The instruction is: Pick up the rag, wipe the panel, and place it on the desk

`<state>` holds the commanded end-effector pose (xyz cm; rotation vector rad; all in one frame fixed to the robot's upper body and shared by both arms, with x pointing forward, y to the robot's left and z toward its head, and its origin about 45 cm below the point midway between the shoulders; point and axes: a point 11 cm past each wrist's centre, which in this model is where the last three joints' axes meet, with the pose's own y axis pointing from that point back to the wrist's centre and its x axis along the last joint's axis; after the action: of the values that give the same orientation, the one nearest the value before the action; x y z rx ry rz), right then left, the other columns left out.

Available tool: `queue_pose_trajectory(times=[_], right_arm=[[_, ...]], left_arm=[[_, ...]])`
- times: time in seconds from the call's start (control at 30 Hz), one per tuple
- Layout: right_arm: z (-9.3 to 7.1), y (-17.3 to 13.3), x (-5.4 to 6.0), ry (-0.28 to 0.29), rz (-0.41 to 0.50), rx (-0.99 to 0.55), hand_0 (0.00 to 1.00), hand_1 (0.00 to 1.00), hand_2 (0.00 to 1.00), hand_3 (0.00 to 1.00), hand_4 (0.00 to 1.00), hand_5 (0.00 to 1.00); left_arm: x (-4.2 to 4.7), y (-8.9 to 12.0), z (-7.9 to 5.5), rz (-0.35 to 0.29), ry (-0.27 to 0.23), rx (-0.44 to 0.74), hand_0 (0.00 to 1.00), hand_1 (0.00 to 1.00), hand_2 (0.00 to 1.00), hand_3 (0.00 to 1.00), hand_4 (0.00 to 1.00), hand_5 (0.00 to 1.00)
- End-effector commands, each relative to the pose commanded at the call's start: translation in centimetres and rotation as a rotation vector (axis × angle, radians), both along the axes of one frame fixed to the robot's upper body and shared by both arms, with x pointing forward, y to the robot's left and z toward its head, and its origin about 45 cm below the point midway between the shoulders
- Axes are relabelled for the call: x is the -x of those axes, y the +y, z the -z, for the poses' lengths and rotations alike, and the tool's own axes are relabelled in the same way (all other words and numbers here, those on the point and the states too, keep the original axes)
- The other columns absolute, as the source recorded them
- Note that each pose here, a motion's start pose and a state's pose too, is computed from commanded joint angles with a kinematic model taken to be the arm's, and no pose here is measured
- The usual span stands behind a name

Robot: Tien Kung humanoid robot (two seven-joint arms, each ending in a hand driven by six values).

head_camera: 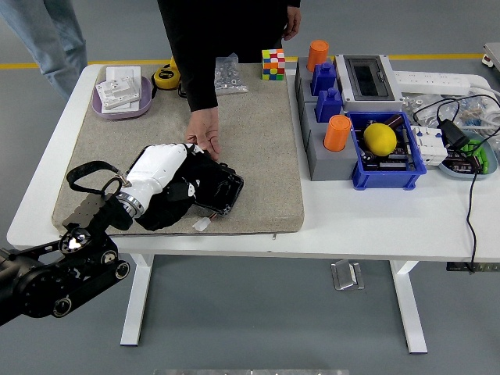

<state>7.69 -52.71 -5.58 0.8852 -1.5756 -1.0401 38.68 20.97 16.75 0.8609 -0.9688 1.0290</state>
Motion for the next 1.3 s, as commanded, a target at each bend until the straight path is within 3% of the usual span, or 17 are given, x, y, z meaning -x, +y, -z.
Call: queue_pose_trajectory(times=[0.83, 1.3], right_arm=[[-0.1, -0.2, 0.0, 0.001, -0.001, 0.004, 0.72, 0.628, 0.671, 0.583, 0.977, 0.553], [0.0, -0.1, 0.1, 0.002, -0.001, 0.002, 0.719, 0.628, 0.671, 0.584, 0.976, 0.553]], left_arm=[[1.01, -2.2, 0.0, 0.09, 0.015, -0.001, 0.23, 0.332, 0.469, 0.322, 0.225, 0.002], [0.53, -1.3, 0.2, 0.041, 0.013, 0.003, 0.23, 0.333, 0.469, 0.325, 0.227, 0.002]])
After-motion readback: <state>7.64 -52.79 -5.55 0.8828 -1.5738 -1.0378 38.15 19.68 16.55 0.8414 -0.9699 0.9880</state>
